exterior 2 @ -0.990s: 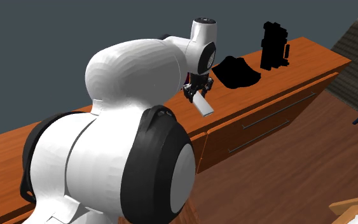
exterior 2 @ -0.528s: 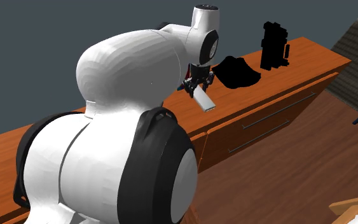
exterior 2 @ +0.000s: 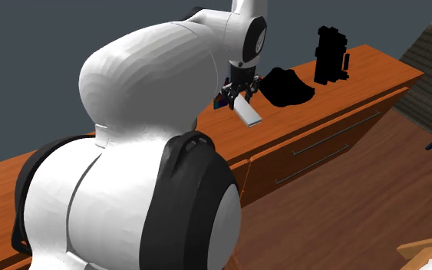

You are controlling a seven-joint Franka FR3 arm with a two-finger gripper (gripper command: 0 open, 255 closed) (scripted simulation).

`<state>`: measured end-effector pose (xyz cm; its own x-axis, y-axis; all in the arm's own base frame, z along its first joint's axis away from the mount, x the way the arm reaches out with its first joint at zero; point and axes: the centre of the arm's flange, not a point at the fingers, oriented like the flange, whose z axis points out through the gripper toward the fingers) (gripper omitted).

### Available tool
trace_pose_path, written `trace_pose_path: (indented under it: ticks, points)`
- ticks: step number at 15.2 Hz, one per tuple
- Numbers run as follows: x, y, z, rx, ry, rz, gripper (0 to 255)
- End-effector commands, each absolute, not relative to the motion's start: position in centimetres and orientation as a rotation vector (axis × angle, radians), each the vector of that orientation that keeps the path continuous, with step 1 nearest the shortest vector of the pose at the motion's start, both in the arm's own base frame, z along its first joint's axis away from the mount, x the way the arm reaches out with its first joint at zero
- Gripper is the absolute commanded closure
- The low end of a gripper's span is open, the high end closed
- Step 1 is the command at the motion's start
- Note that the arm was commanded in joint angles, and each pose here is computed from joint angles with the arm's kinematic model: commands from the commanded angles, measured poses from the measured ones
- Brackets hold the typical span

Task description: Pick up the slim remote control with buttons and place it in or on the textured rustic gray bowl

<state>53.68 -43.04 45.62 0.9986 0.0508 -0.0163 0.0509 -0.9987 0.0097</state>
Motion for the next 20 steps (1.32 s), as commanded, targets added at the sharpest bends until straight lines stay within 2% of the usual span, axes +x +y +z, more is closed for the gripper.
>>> trace_pose_path:
  ticks: [1, 8, 20]
  points:
    - [53.7, -43.2, 46.8, 3.13, 0.08, -0.025, 255]
    - [53.7, -43.2, 50.2, 3.13, 0.08, -0.025, 255]
    - [56.8, -27.7, 50.6, 3.13, 0.08, -0.025, 255]
